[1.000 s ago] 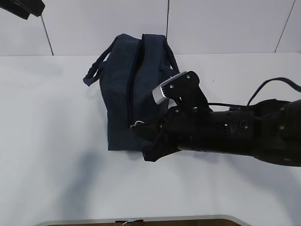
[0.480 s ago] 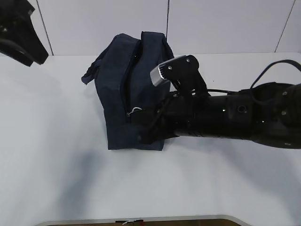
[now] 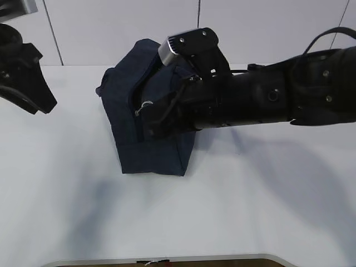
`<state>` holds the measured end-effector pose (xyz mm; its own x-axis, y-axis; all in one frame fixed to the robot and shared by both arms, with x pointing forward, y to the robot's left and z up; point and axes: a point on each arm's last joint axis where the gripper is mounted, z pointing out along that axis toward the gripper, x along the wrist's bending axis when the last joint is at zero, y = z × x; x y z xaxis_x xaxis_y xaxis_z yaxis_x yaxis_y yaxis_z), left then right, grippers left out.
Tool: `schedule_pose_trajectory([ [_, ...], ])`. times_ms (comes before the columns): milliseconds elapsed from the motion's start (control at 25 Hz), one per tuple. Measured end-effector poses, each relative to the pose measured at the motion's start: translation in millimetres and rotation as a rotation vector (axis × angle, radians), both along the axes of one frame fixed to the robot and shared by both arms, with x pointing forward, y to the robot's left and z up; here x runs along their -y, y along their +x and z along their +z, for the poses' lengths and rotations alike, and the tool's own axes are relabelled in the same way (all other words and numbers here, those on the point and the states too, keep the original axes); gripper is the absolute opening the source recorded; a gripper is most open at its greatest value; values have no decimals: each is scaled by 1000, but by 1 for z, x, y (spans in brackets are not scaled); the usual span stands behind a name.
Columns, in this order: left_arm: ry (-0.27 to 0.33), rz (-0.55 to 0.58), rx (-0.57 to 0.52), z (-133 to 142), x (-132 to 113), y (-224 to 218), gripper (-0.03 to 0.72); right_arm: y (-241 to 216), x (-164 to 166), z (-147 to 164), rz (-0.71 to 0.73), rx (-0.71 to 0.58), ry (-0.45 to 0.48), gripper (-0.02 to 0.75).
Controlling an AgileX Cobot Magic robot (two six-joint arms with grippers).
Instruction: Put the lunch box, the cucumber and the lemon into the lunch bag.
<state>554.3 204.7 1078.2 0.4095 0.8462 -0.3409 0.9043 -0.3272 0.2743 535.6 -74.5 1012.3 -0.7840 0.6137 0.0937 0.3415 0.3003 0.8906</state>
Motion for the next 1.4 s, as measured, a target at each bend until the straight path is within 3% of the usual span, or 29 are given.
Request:
schedule_pose_trajectory([
  [440, 5, -45, 22, -1, 0, 0, 242, -14, 9, 30, 62, 34, -86, 5],
  [760, 10, -192, 69, -1, 17, -5, 242, -15, 6, 37, 34, -65, -4, 5],
  [1040, 3, -189, 139, -3, 26, -2, 243, -13, 4, 45, 26, -67, 22, 5],
  [1400, -39, -219, 130, -41, 42, -15, 244, -13, 4, 45, 27, -70, 24, 5],
])
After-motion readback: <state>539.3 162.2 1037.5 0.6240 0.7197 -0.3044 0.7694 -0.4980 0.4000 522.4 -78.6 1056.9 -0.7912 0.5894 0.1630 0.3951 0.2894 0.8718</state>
